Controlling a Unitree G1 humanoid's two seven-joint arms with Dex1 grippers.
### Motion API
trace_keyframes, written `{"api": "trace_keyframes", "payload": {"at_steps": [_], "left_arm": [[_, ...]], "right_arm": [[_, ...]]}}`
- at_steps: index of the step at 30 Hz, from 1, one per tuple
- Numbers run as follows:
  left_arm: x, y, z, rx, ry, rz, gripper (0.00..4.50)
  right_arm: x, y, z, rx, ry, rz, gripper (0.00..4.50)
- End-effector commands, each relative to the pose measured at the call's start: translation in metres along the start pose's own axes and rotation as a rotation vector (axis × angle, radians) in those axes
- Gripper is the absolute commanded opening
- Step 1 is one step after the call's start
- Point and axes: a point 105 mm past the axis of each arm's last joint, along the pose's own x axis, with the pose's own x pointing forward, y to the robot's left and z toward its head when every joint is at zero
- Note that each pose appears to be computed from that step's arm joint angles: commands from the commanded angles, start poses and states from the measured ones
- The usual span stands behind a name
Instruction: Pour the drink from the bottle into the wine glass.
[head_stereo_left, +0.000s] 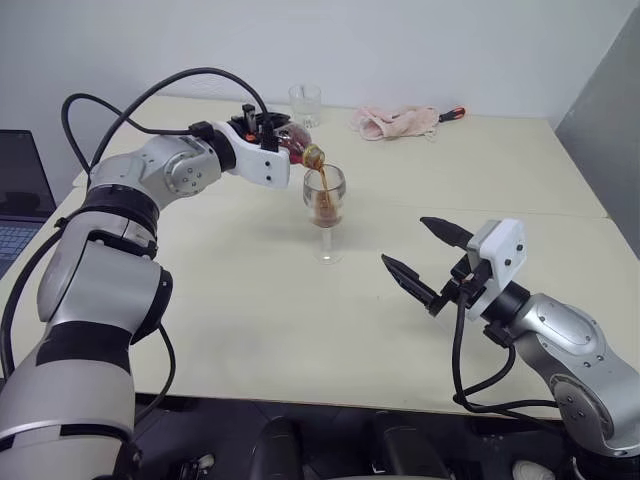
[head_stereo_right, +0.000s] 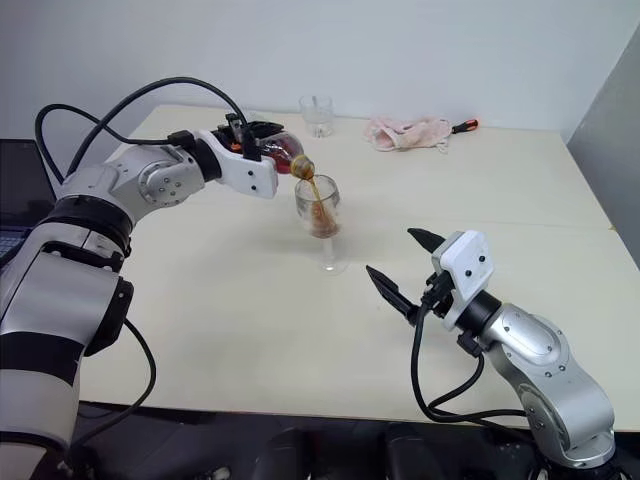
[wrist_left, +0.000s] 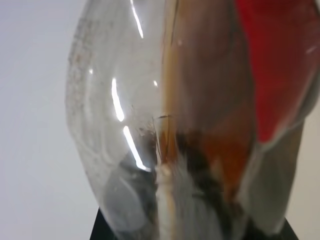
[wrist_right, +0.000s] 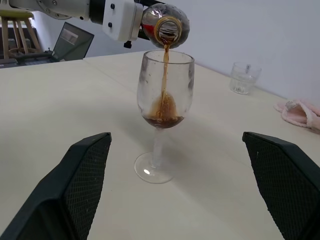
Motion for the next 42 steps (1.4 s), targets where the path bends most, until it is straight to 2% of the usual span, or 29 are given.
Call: {"api": "trace_keyframes", "payload": {"at_steps": [1,42], "left_arm": [[-0.0028,0.0252,-0.0032,0.034,0.008,0.072,1.04],[-0.0017,0.0278,-0.0068,0.105,0.035,0.075,1.04]], "right_arm": [[-0.0011,0.0006,0.0128,-0.025,-0.047,0.007,4.5],[0.0002,0.0014,0.0143,-0.033,-0.048,0.024,4.5]]}}
